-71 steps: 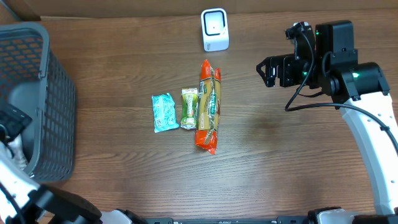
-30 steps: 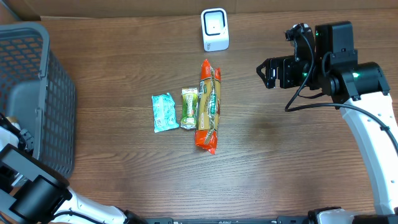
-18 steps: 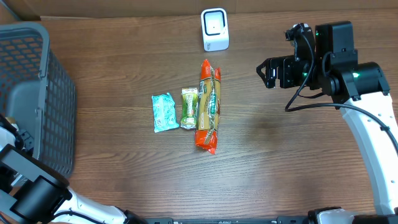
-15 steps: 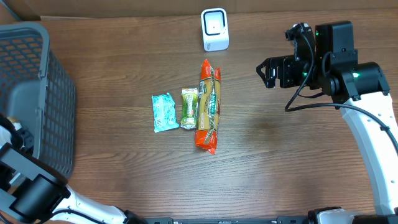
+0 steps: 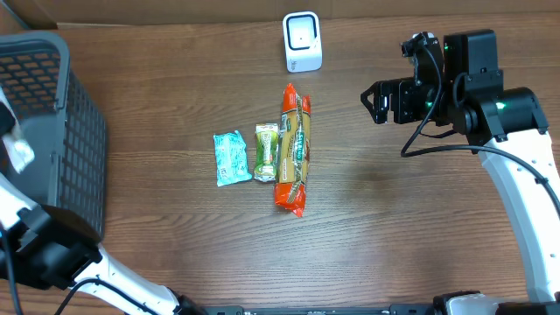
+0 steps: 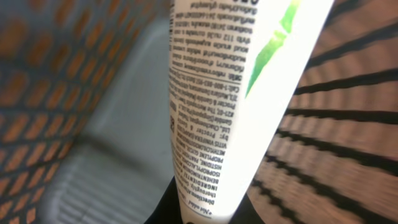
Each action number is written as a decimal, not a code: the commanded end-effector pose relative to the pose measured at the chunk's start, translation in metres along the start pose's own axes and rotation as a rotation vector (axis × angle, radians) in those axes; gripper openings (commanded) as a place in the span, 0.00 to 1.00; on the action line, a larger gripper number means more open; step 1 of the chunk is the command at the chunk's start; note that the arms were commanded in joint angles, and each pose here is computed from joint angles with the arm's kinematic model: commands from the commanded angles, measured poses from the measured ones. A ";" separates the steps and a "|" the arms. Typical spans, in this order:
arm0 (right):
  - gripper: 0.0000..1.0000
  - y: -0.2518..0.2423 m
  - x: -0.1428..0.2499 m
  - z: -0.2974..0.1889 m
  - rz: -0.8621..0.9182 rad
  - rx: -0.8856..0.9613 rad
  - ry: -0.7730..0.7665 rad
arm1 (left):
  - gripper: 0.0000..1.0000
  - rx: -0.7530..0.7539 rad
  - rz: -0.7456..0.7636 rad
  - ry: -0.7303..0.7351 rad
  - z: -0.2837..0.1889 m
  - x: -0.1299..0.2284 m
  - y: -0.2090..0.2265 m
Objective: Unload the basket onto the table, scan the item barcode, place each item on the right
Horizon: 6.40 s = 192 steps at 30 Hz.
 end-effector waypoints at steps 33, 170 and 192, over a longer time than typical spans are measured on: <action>1.00 0.003 -0.007 -0.006 -0.017 -0.013 -0.035 | 0.04 -0.075 0.454 0.494 0.091 0.180 -0.300; 1.00 0.034 0.004 0.064 0.316 -0.095 0.131 | 0.99 0.116 0.317 0.038 -0.088 0.159 -0.261; 1.00 0.034 0.002 0.064 0.313 -0.098 0.123 | 1.00 0.115 0.317 0.038 -0.088 0.159 -0.261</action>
Point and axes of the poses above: each gripper's point midway between its finger pads, its own z axis out along the fingers, its own y axis along the line the jaws close on, x = y × z, the point moved 10 cm from there along -z, back along the fingers, and after that the axes turned 5 degrees about z, right-handed, at the moved point
